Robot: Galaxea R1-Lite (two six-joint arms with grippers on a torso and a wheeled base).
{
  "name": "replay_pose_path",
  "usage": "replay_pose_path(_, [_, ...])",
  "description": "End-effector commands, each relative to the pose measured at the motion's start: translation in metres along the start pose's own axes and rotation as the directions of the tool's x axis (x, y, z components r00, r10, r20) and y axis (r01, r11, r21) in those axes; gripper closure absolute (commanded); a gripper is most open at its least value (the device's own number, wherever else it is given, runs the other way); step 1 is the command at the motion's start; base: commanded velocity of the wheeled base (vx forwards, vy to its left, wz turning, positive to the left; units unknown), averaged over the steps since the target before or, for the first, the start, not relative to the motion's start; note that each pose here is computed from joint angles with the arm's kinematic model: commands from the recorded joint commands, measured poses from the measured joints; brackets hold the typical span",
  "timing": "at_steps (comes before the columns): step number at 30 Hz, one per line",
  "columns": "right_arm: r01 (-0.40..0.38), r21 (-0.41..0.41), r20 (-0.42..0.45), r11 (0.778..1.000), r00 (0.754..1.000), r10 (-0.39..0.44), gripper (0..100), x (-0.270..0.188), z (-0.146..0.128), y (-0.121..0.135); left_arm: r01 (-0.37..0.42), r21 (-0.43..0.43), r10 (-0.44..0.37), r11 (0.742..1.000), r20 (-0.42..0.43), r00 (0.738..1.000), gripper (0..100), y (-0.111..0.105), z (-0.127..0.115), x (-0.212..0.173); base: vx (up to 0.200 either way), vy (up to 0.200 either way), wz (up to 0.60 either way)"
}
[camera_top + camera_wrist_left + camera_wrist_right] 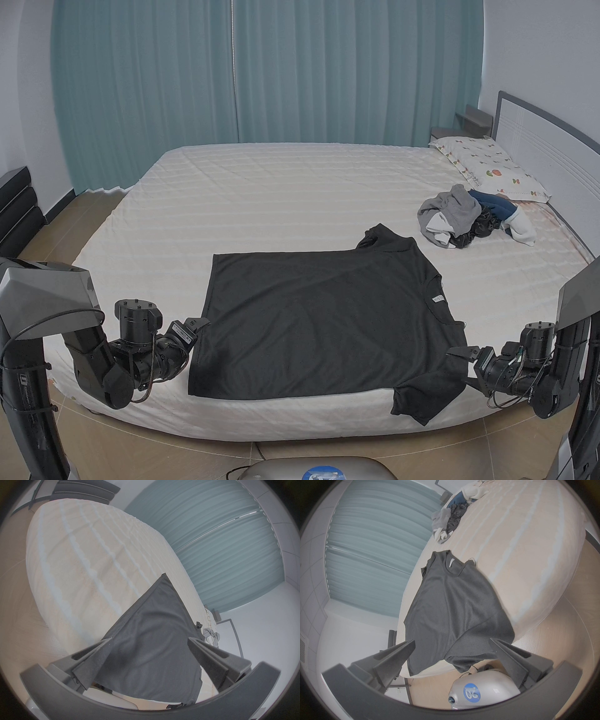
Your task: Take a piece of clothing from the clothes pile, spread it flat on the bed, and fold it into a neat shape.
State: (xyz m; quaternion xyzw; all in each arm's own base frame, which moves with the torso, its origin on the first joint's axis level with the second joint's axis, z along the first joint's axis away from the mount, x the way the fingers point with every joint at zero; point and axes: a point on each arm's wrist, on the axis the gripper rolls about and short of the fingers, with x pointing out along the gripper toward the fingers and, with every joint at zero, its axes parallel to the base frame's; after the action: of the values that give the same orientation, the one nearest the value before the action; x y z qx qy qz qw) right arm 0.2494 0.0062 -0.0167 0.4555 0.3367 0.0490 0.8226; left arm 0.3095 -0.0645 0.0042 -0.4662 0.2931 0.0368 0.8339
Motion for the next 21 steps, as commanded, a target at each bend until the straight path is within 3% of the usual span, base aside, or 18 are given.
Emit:
replay_pose_path(1, [-0.026,-0.006,0.044,1.000,0.999,0.026,0,-0.0046,0.0093,0.0033,-0.002,0.005,0.002,1.000,-0.015,1.000,0,0.0004,-0.0050,0.0035,0.000,0.000,0.00])
replay_pose_path(17, [-0.023,-0.011,0.046,1.000,0.999,0.023,0,-0.0041,0.0095,0.0026,0.011,0.017,-0.011,1.000,-0.024,1.000,0,-0.0049,-0.0104,0.0024,0.000,-0.188,0.00])
replay_pose_path(21, [-0.017,-0.007,0.040,1.000,0.999,0.017,0,-0.0040,0.0085,0.0013,-0.005,0.018,0.006,1.000,-0.022,1.000,0,-0.0003,-0.0080,-0.0021,0.000,0.000,0.00])
